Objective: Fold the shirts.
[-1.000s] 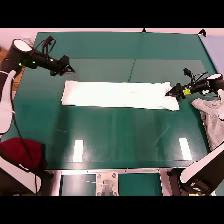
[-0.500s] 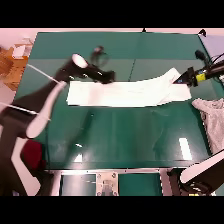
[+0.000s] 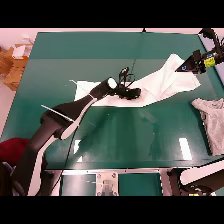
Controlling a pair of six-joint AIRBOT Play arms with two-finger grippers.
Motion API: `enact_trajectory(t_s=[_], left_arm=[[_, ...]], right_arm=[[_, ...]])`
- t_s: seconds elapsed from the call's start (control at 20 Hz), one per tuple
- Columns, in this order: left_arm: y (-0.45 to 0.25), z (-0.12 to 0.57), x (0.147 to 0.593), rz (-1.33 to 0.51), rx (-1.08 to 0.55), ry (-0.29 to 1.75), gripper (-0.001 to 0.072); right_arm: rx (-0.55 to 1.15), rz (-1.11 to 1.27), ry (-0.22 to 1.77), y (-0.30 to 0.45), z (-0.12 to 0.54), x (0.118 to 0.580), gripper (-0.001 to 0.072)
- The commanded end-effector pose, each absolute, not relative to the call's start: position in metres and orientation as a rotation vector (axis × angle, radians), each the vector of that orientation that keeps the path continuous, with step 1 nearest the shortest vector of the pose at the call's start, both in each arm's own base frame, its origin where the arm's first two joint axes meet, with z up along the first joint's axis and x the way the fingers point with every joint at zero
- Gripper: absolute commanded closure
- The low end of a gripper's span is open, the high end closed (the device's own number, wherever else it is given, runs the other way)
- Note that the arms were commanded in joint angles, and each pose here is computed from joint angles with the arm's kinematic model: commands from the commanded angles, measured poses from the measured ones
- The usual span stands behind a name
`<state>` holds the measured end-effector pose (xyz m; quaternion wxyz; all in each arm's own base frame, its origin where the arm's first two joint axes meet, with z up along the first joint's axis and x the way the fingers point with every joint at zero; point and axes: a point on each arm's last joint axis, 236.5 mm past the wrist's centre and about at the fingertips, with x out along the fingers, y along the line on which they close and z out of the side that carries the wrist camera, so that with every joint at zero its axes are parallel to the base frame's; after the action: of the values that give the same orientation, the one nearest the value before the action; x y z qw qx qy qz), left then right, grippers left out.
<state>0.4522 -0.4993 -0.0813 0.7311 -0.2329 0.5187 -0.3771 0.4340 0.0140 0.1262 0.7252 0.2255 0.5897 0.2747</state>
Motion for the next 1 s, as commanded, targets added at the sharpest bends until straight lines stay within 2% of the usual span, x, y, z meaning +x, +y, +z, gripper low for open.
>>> enact_trajectory(t_s=[0.0,0.15,0.3,0.5,0.6,0.8,0.95], left_arm=[[-0.512,-0.089,0.451,-0.815,-0.574,1.158,0.0683],[-0.515,-0.084,0.443,-0.842,-0.604,1.194,0.0683],[-0.497,-0.054,0.444,-0.925,-0.563,1.212,0.0683],[-0.404,0.015,0.456,-1.011,-0.434,1.238,0.0684],[-0.33,0.036,0.467,-0.924,-0.282,1.247,0.0684],[-0.165,0.066,0.494,-0.605,0.089,1.204,0.0684],[-0.103,0.093,0.502,-0.513,0.196,1.137,0.0683]], right_arm=[[0.482,0.614,1.295,0.022,0.133,0.433,0.0689],[0.486,0.608,1.293,0.019,0.133,0.433,0.0689],[0.491,0.602,1.291,0.016,0.133,0.433,0.0689],[0.525,0.59,1.325,0.03,0.133,0.432,0.0689],[0.512,0.617,1.352,0.055,0.133,0.43,0.069],[0.501,0.66,1.349,0.143,0.136,0.439,0.0689],[0.503,0.656,1.285,0.228,0.129,0.454,0.0689]])
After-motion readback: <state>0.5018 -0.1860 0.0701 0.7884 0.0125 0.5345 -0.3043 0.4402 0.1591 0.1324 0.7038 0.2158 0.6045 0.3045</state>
